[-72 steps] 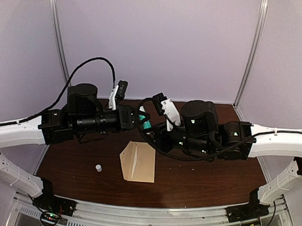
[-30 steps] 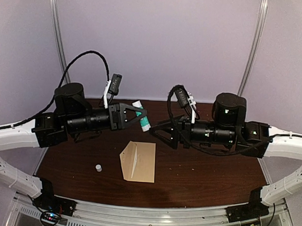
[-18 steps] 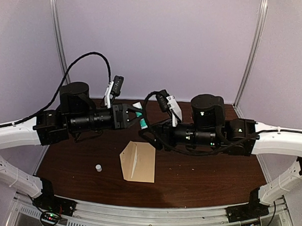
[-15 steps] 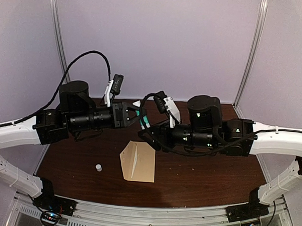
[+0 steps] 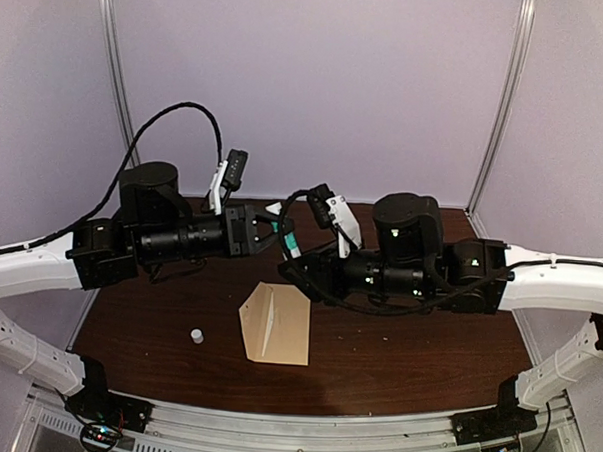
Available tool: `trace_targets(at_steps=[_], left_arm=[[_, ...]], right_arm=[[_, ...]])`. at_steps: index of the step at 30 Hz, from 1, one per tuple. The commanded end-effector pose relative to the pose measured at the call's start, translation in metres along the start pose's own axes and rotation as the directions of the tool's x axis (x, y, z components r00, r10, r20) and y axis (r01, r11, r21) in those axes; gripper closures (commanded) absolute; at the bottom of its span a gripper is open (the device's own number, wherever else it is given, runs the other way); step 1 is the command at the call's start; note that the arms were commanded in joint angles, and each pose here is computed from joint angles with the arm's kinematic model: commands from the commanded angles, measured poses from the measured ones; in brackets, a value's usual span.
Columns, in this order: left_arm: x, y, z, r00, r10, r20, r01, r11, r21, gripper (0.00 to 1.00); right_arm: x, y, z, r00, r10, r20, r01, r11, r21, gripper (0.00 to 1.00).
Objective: Place the letter into the envelope and seal it
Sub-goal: Unscrew the solid glue.
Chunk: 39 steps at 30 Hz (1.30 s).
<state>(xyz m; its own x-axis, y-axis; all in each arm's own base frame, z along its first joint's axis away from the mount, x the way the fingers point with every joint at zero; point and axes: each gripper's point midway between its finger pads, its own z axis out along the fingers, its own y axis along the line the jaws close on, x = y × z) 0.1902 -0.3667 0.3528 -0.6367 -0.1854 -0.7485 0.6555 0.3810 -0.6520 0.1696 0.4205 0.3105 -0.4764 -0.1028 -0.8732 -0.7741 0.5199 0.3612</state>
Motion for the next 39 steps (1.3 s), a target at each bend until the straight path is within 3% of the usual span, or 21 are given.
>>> trace_targets(at_steps=[1,14,20,24,28,33,39], left_arm=[[-0.014,-0.015,-0.001,1.000,0.001,0.030,-0.003,0.998,0.056,1.00],[-0.009,-0.018,-0.001,1.000,-0.002,0.006,0.001,0.997,0.081,1.00],[-0.007,-0.019,-0.001,1.000,-0.003,0.000,0.003,0.996,0.086,1.00],[-0.006,-0.023,-0.002,1.000,0.012,-0.006,-0.011,0.994,0.112,1.00],[-0.004,-0.038,-0.009,0.998,0.060,-0.007,-0.057,0.979,0.197,1.00],[0.001,-0.066,-0.026,0.990,0.138,0.011,-0.133,0.925,0.356,1.00],[0.007,-0.081,-0.036,0.983,0.181,0.006,-0.165,0.881,0.444,1.00]], right_arm=[[-0.019,0.001,-0.005,0.998,-0.002,0.057,0.001,1.000,0.024,0.56],[-0.022,0.016,-0.005,0.998,-0.011,0.061,0.014,0.999,-0.052,0.68],[-0.024,0.018,-0.008,0.998,-0.001,0.069,0.006,0.998,-0.065,0.83],[-0.030,0.030,-0.017,0.994,0.037,0.102,-0.020,0.987,-0.161,0.92],[-0.044,0.052,-0.035,0.985,0.102,0.141,-0.045,0.932,-0.360,0.98],[-0.050,0.088,-0.062,0.982,0.151,0.110,-0.049,0.779,-0.625,1.00],[-0.045,0.111,-0.079,0.987,0.156,0.037,-0.074,0.648,-0.758,1.00]])
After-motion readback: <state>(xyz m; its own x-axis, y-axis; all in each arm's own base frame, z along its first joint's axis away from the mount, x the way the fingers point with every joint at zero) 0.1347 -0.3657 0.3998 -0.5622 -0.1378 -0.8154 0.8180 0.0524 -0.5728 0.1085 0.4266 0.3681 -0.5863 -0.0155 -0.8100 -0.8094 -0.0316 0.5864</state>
